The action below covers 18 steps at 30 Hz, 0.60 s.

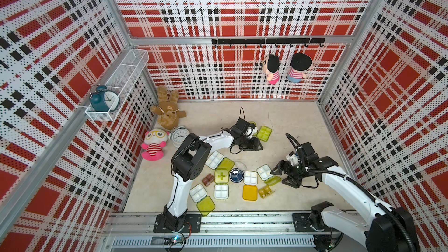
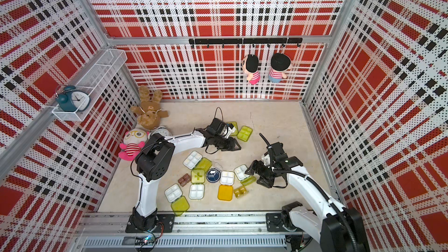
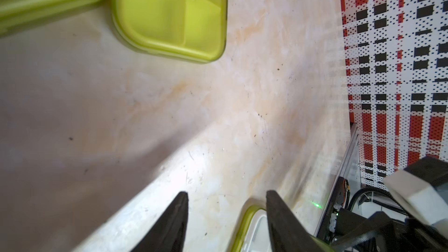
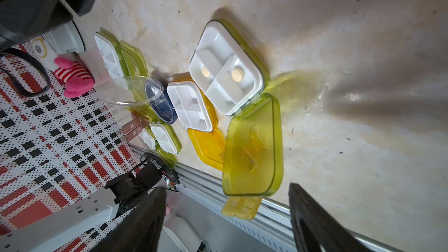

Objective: Close pillboxes
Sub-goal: Close the lid on the pillbox.

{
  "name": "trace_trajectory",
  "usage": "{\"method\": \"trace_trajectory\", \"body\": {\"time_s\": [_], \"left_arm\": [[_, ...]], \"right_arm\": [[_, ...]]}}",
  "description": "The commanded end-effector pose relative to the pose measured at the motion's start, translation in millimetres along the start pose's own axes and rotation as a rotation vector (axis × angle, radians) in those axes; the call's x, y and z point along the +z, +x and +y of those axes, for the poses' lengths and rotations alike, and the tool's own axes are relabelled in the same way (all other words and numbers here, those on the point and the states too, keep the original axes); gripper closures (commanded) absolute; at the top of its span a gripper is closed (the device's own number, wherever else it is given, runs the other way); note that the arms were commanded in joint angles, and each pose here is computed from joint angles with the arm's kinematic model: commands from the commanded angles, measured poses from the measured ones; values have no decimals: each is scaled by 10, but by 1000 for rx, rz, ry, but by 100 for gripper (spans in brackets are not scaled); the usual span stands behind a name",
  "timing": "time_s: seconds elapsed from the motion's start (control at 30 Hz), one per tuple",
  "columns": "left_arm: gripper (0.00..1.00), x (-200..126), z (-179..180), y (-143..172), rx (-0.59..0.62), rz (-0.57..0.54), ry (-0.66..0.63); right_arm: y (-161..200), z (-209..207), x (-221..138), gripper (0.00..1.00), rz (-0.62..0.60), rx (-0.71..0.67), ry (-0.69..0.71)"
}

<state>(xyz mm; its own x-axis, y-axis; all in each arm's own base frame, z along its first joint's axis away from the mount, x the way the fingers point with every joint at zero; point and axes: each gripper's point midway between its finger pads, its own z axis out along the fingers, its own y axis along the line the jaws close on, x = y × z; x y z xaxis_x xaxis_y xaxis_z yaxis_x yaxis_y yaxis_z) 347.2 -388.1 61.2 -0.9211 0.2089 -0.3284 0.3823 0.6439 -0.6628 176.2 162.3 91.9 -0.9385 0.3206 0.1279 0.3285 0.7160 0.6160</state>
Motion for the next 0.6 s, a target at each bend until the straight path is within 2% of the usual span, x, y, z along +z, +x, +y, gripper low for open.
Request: {"method": "trace_trajectory", "body": {"time_s": [0.0, 0.23, 0.57], "left_arm": [[45, -33, -107, -114, 23, -32, 22], [45, -54, -95, -135, 19, -41, 21], [46, -197, -65, -235, -3, -73, 28]], "right_arm": [[-76, 129, 46, 18, -9, -4, -23], [-250, 270, 126, 17, -21, -30, -33], [-736, 774, 207, 17, -49, -117, -65]]}}
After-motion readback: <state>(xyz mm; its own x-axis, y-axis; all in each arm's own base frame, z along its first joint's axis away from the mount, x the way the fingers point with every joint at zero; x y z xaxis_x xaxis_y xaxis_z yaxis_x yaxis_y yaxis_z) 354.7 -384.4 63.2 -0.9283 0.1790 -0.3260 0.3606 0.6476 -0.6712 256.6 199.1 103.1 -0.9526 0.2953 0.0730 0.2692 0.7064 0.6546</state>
